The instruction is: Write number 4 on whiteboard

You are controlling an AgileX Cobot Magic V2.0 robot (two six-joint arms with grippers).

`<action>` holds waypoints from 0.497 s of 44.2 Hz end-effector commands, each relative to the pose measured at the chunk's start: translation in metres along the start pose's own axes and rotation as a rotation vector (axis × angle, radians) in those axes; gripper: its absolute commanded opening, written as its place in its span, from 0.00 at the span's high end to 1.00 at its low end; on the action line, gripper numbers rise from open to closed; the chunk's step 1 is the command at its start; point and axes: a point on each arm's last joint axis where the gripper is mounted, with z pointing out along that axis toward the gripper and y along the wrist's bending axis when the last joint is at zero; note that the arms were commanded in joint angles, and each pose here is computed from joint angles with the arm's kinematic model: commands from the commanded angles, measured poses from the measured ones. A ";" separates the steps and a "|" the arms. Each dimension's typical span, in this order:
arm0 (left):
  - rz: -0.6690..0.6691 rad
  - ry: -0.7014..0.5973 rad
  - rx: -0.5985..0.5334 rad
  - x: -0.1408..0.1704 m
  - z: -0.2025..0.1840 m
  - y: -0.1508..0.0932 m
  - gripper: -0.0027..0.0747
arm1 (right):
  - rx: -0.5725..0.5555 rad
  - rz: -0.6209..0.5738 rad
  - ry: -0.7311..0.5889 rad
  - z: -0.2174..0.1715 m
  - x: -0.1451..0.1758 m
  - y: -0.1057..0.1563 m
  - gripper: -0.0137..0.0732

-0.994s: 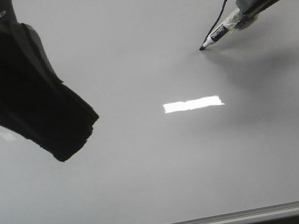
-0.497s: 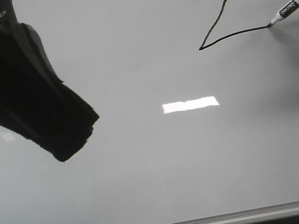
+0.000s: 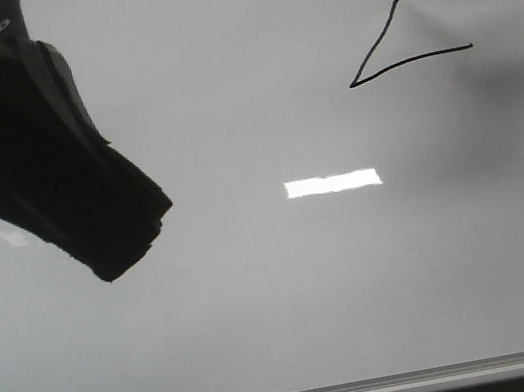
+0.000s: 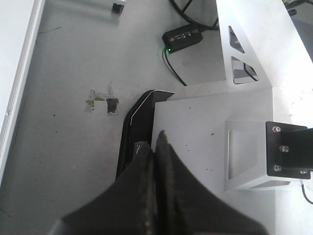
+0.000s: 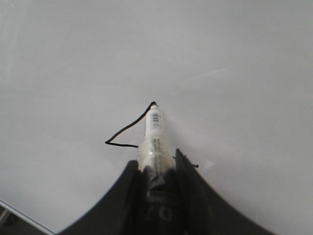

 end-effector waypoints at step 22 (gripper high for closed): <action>0.010 -0.081 -0.008 -0.013 -0.013 -0.008 0.99 | 0.029 0.023 -0.060 0.004 -0.013 -0.006 0.91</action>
